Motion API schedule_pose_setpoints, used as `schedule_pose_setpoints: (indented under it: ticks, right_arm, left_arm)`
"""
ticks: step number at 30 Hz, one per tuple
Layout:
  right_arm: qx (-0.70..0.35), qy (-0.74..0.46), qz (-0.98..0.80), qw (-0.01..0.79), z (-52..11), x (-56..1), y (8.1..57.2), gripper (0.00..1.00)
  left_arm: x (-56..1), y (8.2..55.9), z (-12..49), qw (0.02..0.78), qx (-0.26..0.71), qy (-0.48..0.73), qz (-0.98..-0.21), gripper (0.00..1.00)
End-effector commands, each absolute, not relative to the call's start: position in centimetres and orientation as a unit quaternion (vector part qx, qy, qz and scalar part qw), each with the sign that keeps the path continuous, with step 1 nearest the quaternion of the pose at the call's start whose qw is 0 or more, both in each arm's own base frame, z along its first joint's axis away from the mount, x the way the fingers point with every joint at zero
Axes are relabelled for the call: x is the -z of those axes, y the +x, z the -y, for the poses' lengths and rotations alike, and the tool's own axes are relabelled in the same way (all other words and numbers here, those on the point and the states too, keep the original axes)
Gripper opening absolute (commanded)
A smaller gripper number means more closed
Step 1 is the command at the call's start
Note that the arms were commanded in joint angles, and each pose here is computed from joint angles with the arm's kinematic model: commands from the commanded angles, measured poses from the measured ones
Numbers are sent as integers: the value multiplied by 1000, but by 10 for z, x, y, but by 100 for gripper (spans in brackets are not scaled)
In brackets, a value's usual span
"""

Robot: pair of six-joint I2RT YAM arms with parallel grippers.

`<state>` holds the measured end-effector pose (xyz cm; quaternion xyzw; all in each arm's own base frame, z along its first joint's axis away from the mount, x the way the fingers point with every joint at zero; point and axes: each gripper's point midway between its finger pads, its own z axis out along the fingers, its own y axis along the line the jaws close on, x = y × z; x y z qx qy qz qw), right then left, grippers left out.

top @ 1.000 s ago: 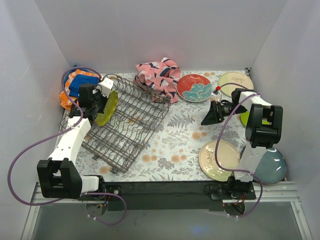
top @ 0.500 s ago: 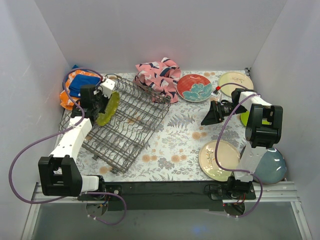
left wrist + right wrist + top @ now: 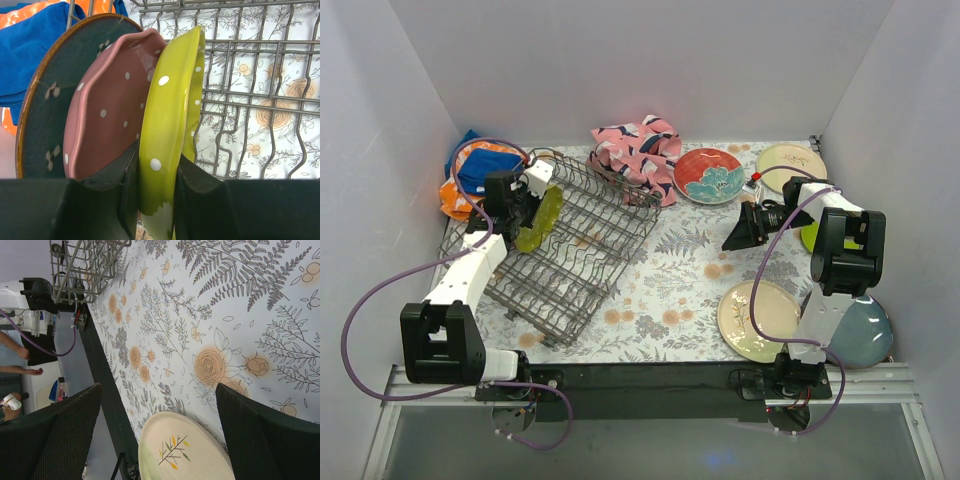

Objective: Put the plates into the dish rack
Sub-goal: Insert the plate into the dish rack

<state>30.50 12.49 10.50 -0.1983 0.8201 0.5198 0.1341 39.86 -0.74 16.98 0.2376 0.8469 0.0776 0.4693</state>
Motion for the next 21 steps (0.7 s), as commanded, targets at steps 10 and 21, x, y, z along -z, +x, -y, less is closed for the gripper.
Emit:
schedule_pose_setpoints:
  ticks: [10,21]
  right_arm:
    - [-516,-215,-814,157,-126,-117,311,98]
    - [-512,-219,-815,160,-126,-119,309,99]
  left_arm:
    - [-219,405,-7,530,-111,175,-822,35]
    - [-250,395,-10,560,-114,148,-807,48]
